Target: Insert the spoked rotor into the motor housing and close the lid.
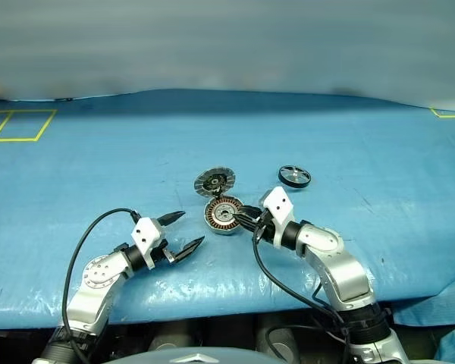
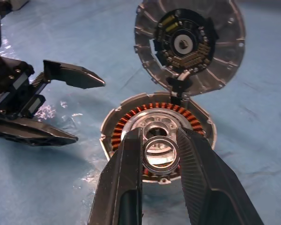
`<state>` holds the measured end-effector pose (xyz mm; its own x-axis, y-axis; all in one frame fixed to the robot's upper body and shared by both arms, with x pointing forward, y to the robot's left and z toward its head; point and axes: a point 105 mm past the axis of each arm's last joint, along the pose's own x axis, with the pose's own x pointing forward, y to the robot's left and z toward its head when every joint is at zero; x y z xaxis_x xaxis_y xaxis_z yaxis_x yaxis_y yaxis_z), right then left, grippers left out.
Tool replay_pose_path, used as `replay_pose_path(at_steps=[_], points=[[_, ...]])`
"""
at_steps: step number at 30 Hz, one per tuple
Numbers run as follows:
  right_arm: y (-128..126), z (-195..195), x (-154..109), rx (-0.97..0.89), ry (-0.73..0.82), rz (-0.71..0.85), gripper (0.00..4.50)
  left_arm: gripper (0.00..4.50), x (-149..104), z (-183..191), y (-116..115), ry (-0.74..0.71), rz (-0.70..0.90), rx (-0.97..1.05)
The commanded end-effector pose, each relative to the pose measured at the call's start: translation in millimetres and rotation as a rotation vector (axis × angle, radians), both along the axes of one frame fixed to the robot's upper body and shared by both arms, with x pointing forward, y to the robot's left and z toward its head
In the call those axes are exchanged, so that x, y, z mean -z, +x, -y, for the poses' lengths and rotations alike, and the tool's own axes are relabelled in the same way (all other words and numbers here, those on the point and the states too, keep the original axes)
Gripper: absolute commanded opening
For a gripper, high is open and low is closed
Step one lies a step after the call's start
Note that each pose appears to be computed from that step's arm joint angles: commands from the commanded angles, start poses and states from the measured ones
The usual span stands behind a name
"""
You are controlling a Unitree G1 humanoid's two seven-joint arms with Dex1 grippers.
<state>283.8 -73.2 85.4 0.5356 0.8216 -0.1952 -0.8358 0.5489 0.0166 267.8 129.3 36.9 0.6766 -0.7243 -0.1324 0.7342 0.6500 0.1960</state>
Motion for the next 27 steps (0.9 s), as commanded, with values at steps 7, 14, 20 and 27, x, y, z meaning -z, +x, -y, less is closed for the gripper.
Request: replay_pose_path(at_steps=[7,14,20,27], points=[[21.1,-34.3,6.7,-0.061,-0.061,0.026,1.00,4.50,-7.8,1.7,1.1,-0.048,0.063,0.001],[27.5,-40.4,10.0,-0.053,-0.061,0.029,1.00,4.50,-7.2,3.3,1.0,-0.060,0.068,-0.001],[28.2,-35.8,12.1,-0.041,-0.074,0.034,1.00,4.50,-3.2,2.6,-1.2,-0.053,0.063,-0.005],[33.3,-31.6,7.8,-0.024,-0.070,0.052,1.00,4.50,-3.5,3.9,-1.2,-0.064,0.062,-0.002]])
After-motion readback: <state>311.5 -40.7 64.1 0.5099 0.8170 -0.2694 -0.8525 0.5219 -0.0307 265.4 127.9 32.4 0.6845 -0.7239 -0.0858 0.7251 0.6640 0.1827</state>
